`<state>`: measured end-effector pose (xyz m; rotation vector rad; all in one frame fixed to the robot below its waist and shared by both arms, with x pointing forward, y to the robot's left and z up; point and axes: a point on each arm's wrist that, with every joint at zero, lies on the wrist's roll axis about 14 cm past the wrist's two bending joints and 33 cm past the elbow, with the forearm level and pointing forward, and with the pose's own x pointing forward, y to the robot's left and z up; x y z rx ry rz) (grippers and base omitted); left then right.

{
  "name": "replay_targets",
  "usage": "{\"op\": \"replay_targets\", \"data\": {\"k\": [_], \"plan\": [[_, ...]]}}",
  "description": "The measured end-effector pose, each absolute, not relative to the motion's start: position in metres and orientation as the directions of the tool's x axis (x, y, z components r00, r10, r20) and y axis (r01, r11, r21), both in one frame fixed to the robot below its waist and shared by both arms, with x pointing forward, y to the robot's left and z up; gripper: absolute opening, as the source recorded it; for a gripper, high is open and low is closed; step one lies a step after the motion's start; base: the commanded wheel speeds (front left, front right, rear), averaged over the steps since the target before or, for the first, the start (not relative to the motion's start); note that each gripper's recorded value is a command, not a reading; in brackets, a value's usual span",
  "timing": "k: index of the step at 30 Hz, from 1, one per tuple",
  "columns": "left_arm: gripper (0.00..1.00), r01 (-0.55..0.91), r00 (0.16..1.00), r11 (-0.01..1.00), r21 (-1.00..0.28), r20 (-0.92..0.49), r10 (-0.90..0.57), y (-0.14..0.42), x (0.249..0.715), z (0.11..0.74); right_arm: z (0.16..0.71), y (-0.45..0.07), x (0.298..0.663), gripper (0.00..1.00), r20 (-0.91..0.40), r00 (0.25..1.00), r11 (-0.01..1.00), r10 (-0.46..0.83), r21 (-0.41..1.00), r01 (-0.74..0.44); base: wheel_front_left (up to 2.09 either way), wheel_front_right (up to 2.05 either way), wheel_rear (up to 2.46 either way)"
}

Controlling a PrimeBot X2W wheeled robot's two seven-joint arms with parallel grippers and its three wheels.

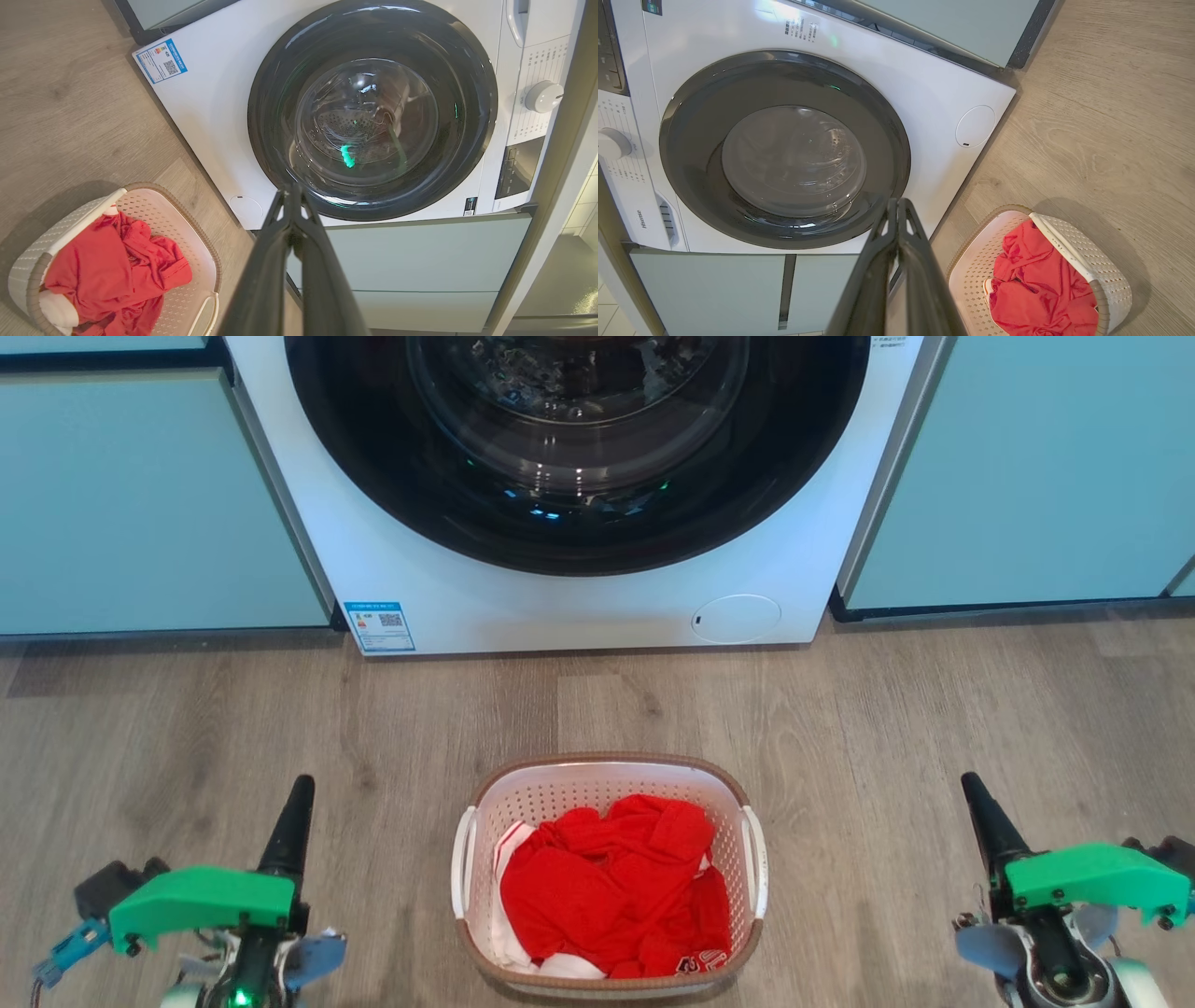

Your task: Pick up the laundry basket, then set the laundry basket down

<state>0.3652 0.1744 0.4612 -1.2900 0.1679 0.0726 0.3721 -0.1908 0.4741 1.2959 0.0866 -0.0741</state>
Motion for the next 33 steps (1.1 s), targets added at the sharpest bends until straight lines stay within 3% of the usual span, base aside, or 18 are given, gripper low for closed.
{"op": "replay_targets", "data": {"k": [25,33], "plan": [[0.0,-0.106,0.994,0.005,-0.994,-0.106,-0.029,0.186,0.371,0.473,0.473,-0.205,0.37,0.0,-0.105,0.994,-0.003,-0.027,0.995,0.105,0.0,0.0,0.0],[0.0,-0.104,0.994,-0.005,-0.995,-0.104,-0.029,0.187,0.372,0.473,0.479,-0.205,0.375,0.0,-0.088,0.996,-0.012,-0.026,0.996,0.088,0.0,0.0,0.0]]}}
